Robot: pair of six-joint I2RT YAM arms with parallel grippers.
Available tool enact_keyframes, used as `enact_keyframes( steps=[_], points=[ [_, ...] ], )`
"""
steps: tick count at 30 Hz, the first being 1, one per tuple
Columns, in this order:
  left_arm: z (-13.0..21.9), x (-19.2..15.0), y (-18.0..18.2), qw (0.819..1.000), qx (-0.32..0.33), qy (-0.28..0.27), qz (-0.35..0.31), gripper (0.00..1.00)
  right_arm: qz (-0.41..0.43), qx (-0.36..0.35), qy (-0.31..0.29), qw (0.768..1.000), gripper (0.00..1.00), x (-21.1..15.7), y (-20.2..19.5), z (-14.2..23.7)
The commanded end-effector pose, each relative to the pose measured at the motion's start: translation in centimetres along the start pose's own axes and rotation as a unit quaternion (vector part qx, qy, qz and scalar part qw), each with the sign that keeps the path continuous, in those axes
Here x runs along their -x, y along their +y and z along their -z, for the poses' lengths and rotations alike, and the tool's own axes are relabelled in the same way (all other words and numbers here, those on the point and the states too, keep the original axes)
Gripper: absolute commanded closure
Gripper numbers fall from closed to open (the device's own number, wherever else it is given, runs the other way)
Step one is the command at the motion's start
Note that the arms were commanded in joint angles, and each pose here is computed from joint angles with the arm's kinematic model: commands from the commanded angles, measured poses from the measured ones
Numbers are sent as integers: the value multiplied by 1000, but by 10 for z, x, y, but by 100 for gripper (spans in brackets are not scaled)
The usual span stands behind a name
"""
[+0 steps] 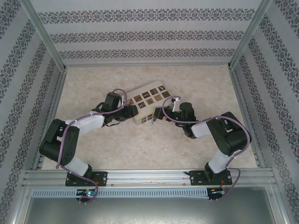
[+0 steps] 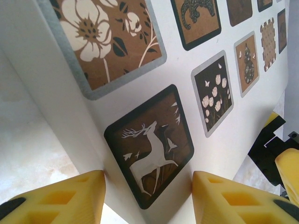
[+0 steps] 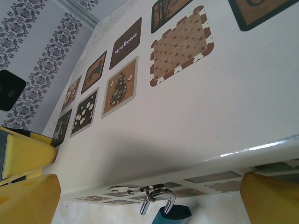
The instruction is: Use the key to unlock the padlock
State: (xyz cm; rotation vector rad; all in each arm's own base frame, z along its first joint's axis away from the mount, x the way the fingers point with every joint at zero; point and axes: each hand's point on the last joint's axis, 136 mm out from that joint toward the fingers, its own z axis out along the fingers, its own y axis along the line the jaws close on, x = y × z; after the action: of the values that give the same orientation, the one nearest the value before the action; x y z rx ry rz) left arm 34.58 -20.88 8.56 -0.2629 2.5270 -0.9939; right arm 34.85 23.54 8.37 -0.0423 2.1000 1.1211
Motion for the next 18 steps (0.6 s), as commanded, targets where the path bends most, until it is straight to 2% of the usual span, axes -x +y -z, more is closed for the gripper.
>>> enact_keyframes(
  steps=[1,7,13,18],
  points=[
    [0,-23,15,999,36,28,9,48,1,3,-14,1000,2,7,0,1],
    [20,1,4,998,55,-23,-28,44,-4,-19,-25,1000,2,7,-8,16],
    [56,24,-13,991,64,-93,-65,40,-1,-47,-35,998,2,7,-17,39],
    [91,35,-26,982,63,-150,-95,40,-1,-33,-50,998,2,13,-10,58]
  ],
)
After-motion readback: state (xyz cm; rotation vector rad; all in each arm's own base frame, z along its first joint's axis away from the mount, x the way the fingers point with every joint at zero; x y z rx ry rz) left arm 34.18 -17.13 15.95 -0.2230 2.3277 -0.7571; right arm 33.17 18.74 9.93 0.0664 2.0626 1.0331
